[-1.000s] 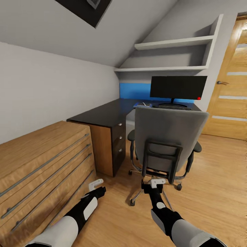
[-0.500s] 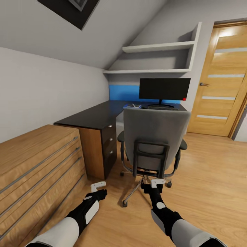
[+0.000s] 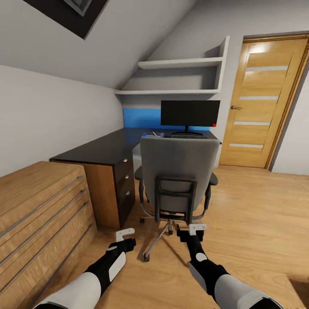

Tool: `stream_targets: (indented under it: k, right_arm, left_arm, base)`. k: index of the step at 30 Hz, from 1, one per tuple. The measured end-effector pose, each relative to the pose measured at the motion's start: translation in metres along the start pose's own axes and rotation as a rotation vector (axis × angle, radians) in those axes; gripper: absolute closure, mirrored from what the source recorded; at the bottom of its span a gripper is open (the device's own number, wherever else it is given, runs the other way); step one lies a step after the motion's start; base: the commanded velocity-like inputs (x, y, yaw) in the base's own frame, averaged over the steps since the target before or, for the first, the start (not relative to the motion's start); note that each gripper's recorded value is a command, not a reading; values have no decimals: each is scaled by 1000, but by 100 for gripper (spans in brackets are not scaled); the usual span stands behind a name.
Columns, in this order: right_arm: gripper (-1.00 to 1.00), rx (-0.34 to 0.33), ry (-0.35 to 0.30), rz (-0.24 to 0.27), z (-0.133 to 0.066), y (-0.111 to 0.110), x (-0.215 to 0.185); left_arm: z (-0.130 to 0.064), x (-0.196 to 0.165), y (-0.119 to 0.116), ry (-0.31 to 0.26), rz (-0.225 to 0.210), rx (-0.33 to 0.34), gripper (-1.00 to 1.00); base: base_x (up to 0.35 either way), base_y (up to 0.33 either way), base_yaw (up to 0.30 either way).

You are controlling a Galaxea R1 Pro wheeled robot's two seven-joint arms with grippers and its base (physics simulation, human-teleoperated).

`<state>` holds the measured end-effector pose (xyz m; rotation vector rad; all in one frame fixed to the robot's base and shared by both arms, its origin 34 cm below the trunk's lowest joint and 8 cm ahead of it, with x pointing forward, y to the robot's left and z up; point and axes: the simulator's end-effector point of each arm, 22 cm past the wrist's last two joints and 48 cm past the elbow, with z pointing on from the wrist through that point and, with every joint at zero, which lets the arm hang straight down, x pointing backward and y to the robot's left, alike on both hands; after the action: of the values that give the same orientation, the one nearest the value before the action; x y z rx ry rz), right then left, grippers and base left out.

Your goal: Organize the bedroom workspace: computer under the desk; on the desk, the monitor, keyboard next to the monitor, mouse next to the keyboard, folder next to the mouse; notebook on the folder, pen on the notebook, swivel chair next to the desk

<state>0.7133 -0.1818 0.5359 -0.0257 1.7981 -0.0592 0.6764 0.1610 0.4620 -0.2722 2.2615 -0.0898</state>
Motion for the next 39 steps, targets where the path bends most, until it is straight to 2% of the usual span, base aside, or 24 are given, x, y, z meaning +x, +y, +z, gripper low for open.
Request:
stream_targets:
  k: [10, 16, 18, 21, 25, 36, 39]
  right_arm:
    - [-100, 0, -10, 1, -1, 0, -5]
    - [-100, -1, -12, -1, -1, 0, -6]
    - [-100, -2, -11, -1, -1, 1, -6]
    - [-100, -4, -11, 0, -1, 1, -6]
    - [-100, -5, -11, 0, -1, 1, -6]
    - [-100, -8, -14, 1, -1, 2, -8]
    - [-100, -7, -16, 0, -2, 2, -9]
  left_arm:
    - [-3, 4, -7, 6, 5, 7, -100]
    - [-4, 6, -11, 11, 8, 13, -100]
    - [-4, 8, -15, 11, 25, 19, -100]
    - [-5, 8, -21, 5, 78, 30, -100]
    - [-6, 10, -27, -1, 128, 41, -100]
    - [-8, 9, -33, -9, 152, 50, -100]
    - [-9, -1, -35, -50, 141, 57, -100]
  base:
    - [4, 0, -145]
    - [225, 0, -7]
    - [93, 0, -1]
    - [42, 0, 0]
    - [14, 0, 0]
    - [1, 0, -71]
    - [0, 0, -162]
